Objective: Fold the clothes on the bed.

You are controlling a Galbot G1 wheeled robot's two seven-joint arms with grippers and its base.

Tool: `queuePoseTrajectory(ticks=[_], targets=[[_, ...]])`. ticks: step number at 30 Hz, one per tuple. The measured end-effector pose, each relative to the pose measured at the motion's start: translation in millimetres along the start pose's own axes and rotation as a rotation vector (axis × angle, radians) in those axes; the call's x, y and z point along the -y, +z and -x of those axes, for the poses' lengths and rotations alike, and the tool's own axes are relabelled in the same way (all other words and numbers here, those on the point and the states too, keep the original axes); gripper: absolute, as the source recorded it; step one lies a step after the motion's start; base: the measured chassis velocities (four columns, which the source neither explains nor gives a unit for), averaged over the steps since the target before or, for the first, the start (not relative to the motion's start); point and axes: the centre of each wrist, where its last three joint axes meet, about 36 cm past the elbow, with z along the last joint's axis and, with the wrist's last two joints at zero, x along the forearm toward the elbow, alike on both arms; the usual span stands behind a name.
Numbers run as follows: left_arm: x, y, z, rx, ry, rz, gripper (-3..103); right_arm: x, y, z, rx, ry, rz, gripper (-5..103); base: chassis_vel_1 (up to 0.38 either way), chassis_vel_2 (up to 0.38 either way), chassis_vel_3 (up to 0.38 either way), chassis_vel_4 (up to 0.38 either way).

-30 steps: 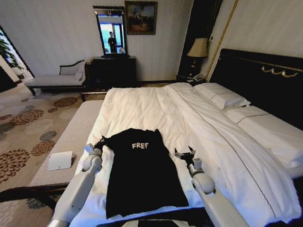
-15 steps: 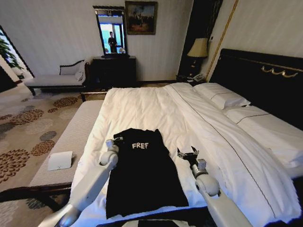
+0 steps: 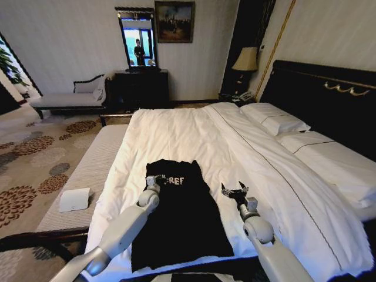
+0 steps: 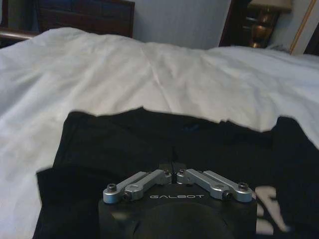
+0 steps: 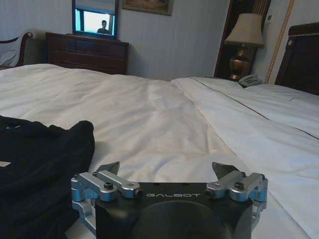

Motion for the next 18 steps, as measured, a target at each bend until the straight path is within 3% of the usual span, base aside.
queuePoseTrajectory(ticks=[3, 9, 12, 14, 17, 18], targets=[[-0.7, 4.3, -3.2, -0.006, -0.001, 0.007, -2, -0.1, -0.1, 0.8, 0.001, 0.000, 0.000, 100, 0.000, 0.000, 0.000, 0.000], [-3.4, 6.8, -13.2, 0.003, 0.008, 0.059, 14, -3.9, 1.2, 3.4, -0.002, -0.008, 0.004, 100, 0.000, 0.000, 0.000, 0.000], [-5.5, 5.7, -27.0, 0.014, 0.023, 0.069, 36, -6.4, 0.8, 7.3, -0.001, -0.016, 0.012, 100, 0.000, 0.000, 0.000, 0.000], [-6.4, 5.1, -30.0, 0.016, 0.025, 0.070, 36, -7.0, 0.6, 8.3, -0.001, -0.018, 0.015, 100, 0.000, 0.000, 0.000, 0.000], [-11.1, 1.5, -41.9, 0.026, 0.021, 0.061, 53, -10.2, -1.3, 12.6, -0.004, -0.026, 0.031, 100, 0.000, 0.000, 0.000, 0.000], [-11.1, 1.5, -41.9, 0.026, 0.021, 0.061, 53, -10.2, -1.3, 12.6, -0.004, -0.026, 0.031, 100, 0.000, 0.000, 0.000, 0.000]])
